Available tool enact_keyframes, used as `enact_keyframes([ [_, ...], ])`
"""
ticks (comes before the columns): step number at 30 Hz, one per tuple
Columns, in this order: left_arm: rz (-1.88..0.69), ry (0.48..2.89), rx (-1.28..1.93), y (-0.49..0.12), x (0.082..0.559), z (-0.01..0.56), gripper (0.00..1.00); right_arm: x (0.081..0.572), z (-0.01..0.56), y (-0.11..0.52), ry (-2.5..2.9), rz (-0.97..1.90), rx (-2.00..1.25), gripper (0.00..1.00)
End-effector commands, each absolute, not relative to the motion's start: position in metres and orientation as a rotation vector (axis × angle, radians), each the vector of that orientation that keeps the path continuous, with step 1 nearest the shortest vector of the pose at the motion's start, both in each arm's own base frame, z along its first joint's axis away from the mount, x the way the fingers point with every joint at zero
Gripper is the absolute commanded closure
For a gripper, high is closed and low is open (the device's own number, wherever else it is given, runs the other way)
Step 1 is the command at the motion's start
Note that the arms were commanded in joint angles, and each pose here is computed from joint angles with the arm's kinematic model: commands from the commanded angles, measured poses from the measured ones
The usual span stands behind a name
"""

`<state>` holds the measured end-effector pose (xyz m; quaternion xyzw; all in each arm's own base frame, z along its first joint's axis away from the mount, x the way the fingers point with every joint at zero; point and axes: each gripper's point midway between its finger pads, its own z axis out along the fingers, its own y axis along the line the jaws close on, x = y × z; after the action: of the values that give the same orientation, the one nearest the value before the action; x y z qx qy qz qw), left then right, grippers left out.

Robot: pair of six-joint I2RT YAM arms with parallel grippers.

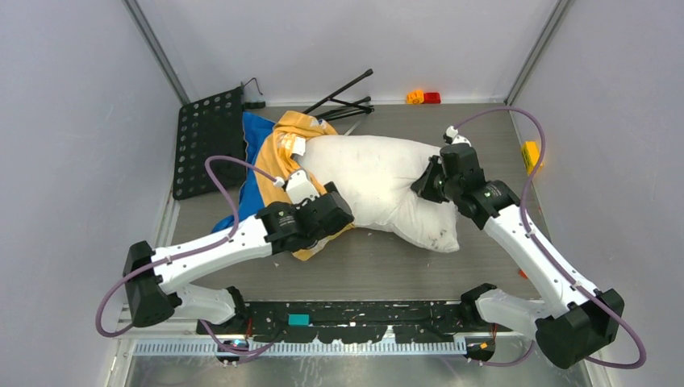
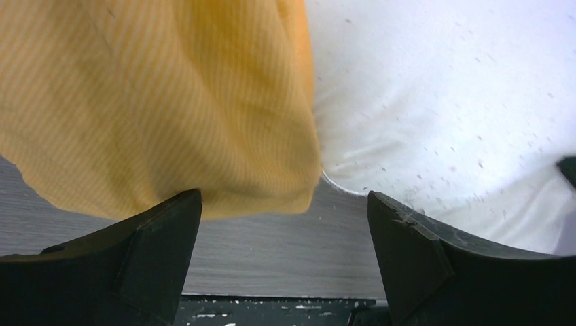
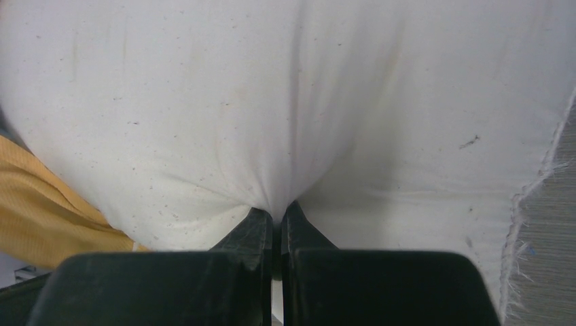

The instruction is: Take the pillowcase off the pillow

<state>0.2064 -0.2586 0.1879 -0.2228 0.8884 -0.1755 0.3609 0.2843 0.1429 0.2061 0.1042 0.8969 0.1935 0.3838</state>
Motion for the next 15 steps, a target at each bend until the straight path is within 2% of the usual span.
enact_keyframes([
  [1, -0.321, 2.246, -0.659, -0.237, 0.227, 0.175, 0.07, 0.297, 0.256, 0.147, 2.108, 0.569, 0.278, 1.0],
  [2, -0.329, 2.266, -0.659, -0.238, 0.229, 0.167, 0.08, 0.296, 0.257, 0.147, 2.106, 0.569, 0.278, 1.0],
  [4, -0.32, 2.298, -0.658, -0.235, 0.228, 0.151, 0.2, 0.294, 0.256, 0.145, 2.107, 0.567, 0.28, 1.0],
  [7, -0.279, 2.294, -0.659, -0.22, 0.222, 0.14, 0.53, 0.292, 0.254, 0.138, 2.108, 0.526, 0.29, 1.0],
  [9, -0.219, 2.278, -0.647, -0.202, 0.219, 0.138, 0.69, 0.291, 0.251, 0.129, 2.112, 0.47, 0.304, 1.0],
  [13, -0.013, 2.273, -0.531, -0.15, 0.219, 0.146, 0.85, 0.288, 0.244, 0.102, 2.143, 0.282, 0.326, 1.0],
  [15, 0.1, 2.258, -0.537, -0.115, 0.217, 0.151, 0.89, 0.287, 0.244, 0.077, 2.126, 0.133, 0.361, 1.0],
])
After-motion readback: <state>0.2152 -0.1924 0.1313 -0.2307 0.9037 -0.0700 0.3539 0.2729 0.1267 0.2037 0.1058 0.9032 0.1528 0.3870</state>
